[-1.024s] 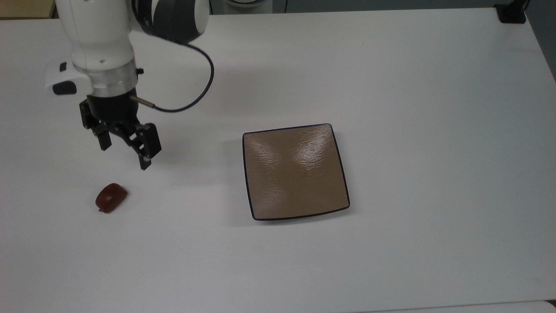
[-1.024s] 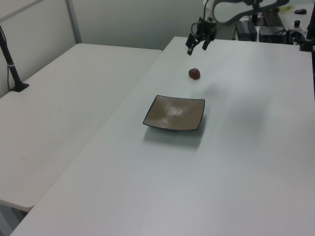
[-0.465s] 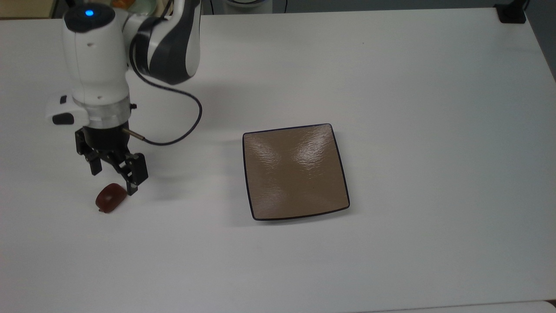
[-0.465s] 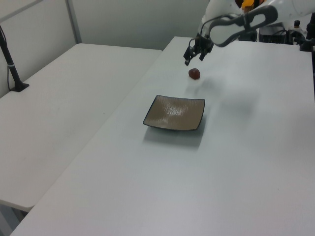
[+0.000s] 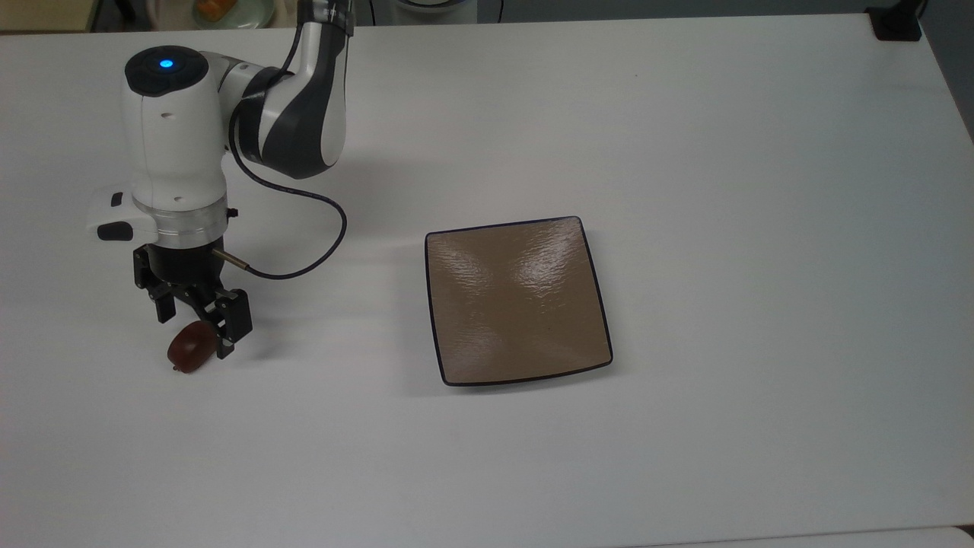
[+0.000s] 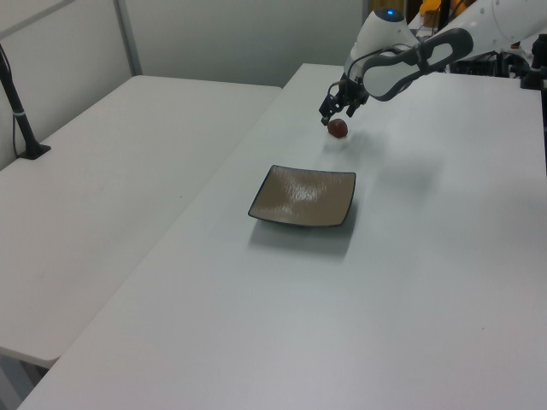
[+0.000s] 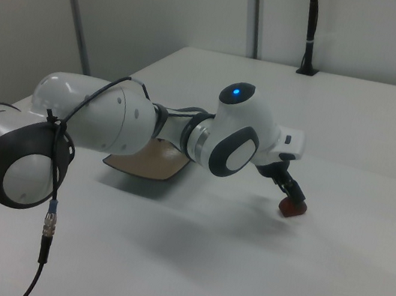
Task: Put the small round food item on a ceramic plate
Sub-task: 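Close the gripper on the food item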
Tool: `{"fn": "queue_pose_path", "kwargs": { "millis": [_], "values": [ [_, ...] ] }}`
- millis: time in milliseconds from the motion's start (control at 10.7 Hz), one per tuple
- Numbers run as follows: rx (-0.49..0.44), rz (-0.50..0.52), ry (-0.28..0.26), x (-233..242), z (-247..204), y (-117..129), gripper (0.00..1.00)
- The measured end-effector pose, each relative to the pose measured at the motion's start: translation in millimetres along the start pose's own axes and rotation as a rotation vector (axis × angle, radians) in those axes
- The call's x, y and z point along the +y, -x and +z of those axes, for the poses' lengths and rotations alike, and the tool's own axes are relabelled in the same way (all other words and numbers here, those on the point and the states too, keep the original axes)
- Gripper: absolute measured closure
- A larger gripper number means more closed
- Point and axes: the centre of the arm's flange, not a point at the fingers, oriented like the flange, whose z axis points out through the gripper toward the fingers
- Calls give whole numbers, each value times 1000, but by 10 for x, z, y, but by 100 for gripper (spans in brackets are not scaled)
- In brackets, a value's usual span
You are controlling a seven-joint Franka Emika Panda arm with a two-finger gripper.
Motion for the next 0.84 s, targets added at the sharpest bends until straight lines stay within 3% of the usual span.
{"fn": "queue_pose_path", "kwargs": {
  "millis": [837],
  "values": [
    [45, 32, 3, 142, 261, 53, 0]
  ]
}}
